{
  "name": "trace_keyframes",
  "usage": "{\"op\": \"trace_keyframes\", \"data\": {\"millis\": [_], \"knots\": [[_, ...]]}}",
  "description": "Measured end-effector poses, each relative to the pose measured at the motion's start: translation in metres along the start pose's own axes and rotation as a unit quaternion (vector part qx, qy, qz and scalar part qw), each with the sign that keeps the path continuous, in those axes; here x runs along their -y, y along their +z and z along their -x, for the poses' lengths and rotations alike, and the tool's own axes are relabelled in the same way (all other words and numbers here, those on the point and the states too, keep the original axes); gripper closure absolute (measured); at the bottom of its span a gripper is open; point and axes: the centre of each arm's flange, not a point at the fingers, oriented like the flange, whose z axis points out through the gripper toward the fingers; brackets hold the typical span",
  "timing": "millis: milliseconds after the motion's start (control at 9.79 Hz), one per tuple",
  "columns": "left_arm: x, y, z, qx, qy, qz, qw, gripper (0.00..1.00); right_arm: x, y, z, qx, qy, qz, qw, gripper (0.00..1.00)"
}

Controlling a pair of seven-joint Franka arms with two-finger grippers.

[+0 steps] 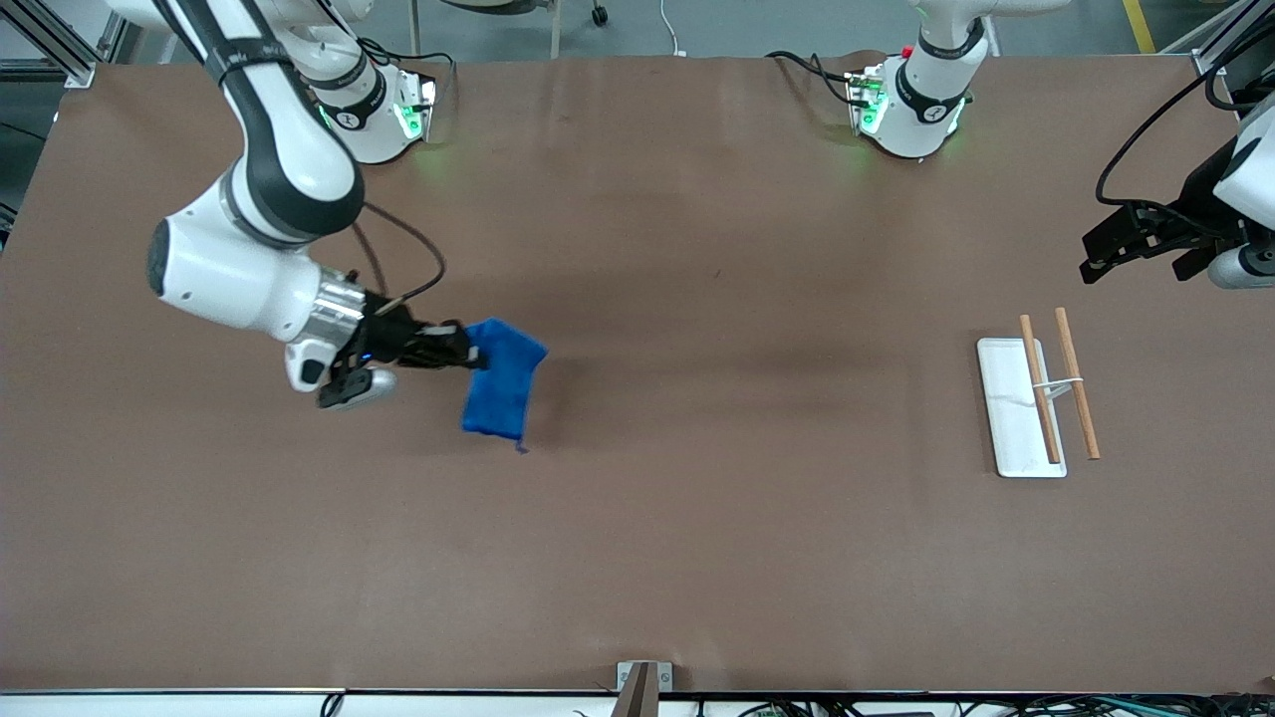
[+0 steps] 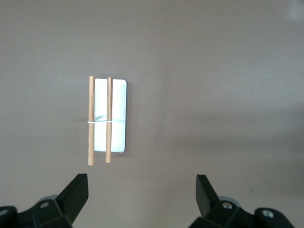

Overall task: Right arm passes towel to left arm to hang
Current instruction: 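Carry the hanging towel with the right gripper toward the table middle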

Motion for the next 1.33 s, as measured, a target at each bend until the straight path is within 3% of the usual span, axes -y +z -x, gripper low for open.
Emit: {"op": "trace_keyframes", "data": {"millis": [409,715,920,1124,1328], "knots": [[0.000,0.002,0.000,0.001,0.000,0.000,1.000,0.00,0.105,0.046,0.041,-0.027,0.044,-0.136,0.989,0.93],[-0.005,0.000,0.000,0.000,0.005,0.000,1.000,0.00,0.150,0.067,0.062,-0.023,0.075,-0.193,0.978,0.93],[-0.015,0.002,0.004,0.014,0.014,-0.001,1.000,0.00,0.166,0.072,0.068,-0.015,0.093,-0.222,0.971,0.93],[-0.023,0.009,0.008,0.040,0.025,-0.003,0.999,0.00,0.170,0.073,0.069,-0.015,0.096,-0.227,0.969,0.93],[-0.036,0.008,0.010,0.041,0.046,0.017,0.998,0.00,0.170,0.074,0.069,-0.015,0.098,-0.228,0.969,0.93]]}}
